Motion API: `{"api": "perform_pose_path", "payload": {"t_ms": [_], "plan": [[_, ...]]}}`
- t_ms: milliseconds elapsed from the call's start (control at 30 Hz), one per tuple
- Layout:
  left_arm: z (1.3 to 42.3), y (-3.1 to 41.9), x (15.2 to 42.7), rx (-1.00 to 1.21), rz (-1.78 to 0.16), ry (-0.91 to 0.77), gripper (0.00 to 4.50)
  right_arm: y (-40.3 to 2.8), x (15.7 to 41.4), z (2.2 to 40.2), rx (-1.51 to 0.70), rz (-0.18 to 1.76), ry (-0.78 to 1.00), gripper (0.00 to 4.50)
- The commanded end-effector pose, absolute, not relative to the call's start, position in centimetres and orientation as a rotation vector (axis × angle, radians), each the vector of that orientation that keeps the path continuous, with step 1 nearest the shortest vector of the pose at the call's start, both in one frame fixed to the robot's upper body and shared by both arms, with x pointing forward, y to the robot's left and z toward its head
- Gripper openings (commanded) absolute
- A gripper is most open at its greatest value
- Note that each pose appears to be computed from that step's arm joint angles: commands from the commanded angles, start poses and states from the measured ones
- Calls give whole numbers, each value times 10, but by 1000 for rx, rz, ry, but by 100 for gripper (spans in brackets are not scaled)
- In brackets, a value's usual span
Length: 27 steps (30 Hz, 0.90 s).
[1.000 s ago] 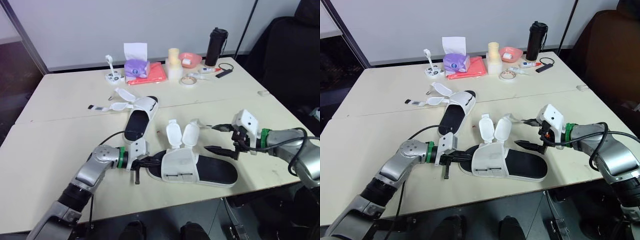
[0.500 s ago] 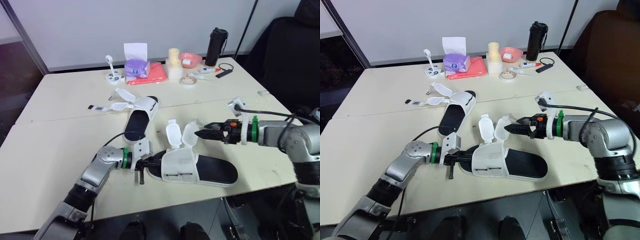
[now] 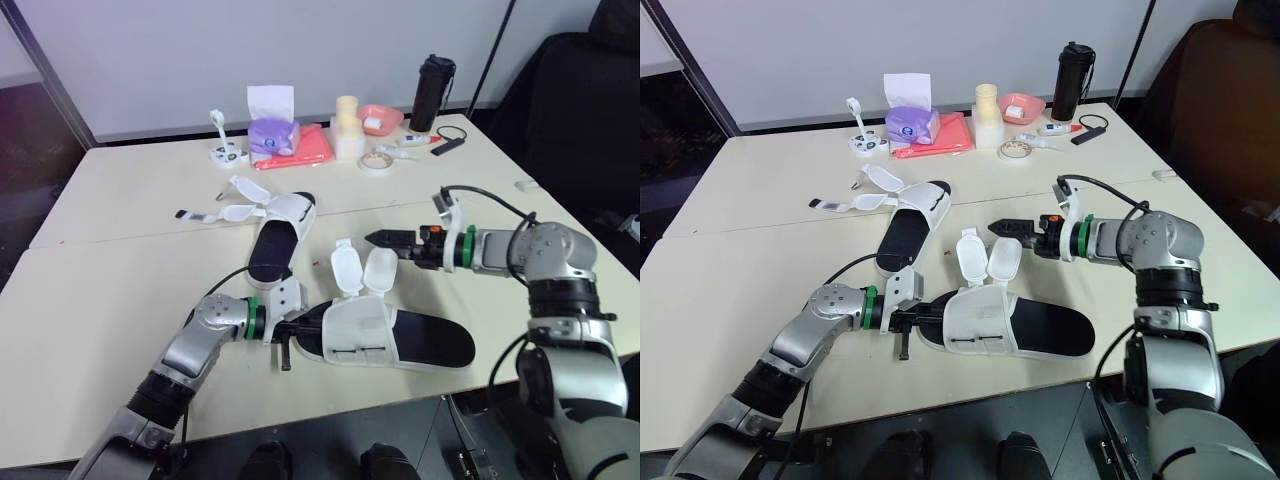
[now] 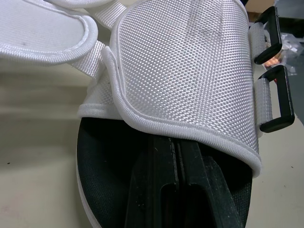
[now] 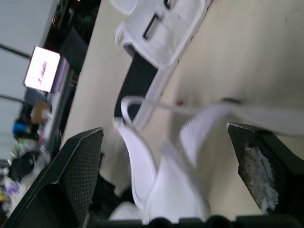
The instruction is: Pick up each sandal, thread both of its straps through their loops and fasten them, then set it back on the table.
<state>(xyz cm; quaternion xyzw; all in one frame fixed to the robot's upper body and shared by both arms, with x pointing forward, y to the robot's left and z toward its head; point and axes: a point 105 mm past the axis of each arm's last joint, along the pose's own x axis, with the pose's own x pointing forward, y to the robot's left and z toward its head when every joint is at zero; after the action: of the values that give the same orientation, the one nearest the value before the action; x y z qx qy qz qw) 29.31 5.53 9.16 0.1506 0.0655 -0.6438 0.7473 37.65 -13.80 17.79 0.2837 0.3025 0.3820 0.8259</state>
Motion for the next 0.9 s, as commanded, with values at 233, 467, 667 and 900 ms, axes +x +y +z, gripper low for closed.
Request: {"api": "perform_pose_path", "payload": {"t_ms": [233,467,667,900], "plan": [[92,54,291,326,-1392,137,0,-136,399,207,713,778,525,448],[93,55,291,311,-1375,135,0,-141,406,218,756,763,473,448],[93,57,292,310,-1365,137,0,-137,405,222,768,789,459,254],[95,58,295,308,-1342,124,0,-132,400,215,765,813,482,5]]}}
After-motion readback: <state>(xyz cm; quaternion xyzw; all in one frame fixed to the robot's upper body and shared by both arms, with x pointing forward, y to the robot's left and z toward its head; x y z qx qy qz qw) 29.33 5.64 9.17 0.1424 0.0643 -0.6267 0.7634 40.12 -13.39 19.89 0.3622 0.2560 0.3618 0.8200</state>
